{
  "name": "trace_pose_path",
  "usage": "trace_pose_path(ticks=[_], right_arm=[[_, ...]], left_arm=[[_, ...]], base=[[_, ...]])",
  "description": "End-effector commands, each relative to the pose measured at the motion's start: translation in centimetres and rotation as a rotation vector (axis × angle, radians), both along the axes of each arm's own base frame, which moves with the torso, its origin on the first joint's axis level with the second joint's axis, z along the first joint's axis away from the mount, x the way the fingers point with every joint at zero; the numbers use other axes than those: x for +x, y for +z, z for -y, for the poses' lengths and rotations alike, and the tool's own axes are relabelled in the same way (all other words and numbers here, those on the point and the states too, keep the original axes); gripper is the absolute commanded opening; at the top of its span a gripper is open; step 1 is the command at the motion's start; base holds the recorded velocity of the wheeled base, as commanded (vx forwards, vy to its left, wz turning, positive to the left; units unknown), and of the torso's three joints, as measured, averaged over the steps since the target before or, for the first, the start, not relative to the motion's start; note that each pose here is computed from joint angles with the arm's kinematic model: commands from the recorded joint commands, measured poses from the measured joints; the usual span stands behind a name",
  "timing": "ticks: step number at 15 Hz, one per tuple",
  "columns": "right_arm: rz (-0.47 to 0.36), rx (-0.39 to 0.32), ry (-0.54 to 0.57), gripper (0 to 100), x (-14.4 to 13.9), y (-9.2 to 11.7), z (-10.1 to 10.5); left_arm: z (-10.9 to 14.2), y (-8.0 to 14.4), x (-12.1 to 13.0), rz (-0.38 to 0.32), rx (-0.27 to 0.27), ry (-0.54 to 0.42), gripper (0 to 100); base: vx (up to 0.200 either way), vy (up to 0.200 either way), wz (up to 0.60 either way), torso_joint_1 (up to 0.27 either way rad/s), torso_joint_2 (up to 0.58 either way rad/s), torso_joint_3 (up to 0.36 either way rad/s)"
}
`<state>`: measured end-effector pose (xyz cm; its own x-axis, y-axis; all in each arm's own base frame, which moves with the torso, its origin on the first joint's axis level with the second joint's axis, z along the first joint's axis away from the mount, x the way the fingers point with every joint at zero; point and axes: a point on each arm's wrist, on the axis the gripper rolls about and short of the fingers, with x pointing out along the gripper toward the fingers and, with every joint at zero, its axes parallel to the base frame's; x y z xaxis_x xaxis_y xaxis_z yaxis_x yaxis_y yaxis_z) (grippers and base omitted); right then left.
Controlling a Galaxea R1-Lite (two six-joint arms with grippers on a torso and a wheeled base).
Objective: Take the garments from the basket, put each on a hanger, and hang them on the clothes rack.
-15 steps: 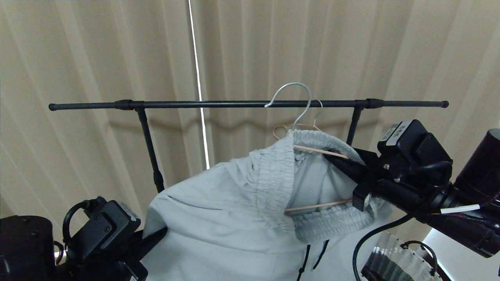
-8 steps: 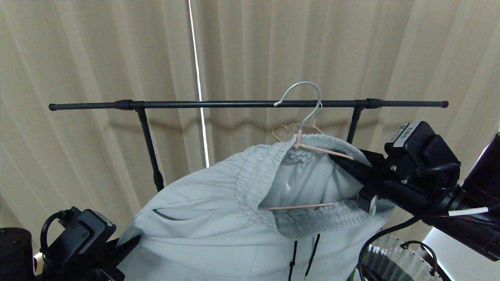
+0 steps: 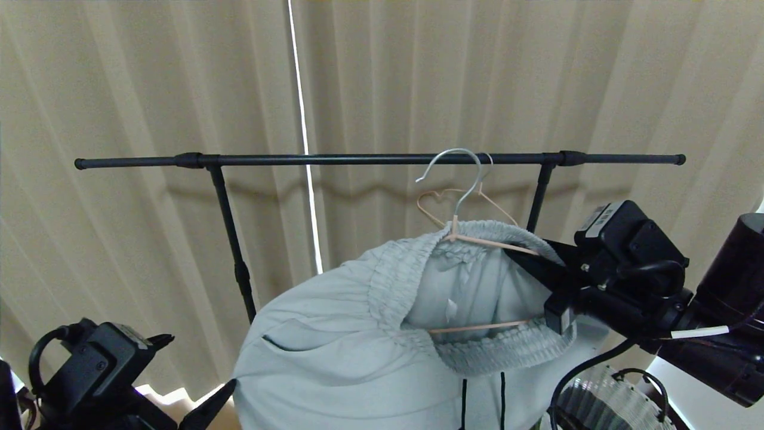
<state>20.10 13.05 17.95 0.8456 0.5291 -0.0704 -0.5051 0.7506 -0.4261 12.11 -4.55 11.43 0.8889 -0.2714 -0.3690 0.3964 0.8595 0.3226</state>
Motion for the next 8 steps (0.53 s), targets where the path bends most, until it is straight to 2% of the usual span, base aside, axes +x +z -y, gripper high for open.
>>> trace_pose_path(ticks=[1, 3, 6, 8], right_arm=[[-0.012, -0.010, -0.015, 0, 0.2, -0.4, 0.0], [-0.051, -0.045, -0.135, 0, 1.0, -1.6, 0.6], [-0.076, -0.080, -0.254, 0, 1.1, -2.6, 1.0], [-0.076, -0.083, -0.275, 0, 0.9, -2.7, 1.1]], left_arm=[[-0.5, 0.7, -1.4, 0.070, -0.031, -0.011, 100], [-1.0, 1.5, -3.3, 0.160, -0.091, -0.092, 100], [-1.7, 2.5, -4.7, 0.268, -0.131, -0.074, 100], [-2.3, 2.9, -5.4, 0.328, -0.143, -0.031, 100]], base=[[0.000, 0.000, 0.00, 0.000, 0.00, 0.000], [0.000, 0.000, 0.00, 0.000, 0.00, 0.000], [0.000, 0.000, 0.00, 0.000, 0.00, 0.000], [0.000, 0.000, 0.00, 0.000, 0.00, 0.000]])
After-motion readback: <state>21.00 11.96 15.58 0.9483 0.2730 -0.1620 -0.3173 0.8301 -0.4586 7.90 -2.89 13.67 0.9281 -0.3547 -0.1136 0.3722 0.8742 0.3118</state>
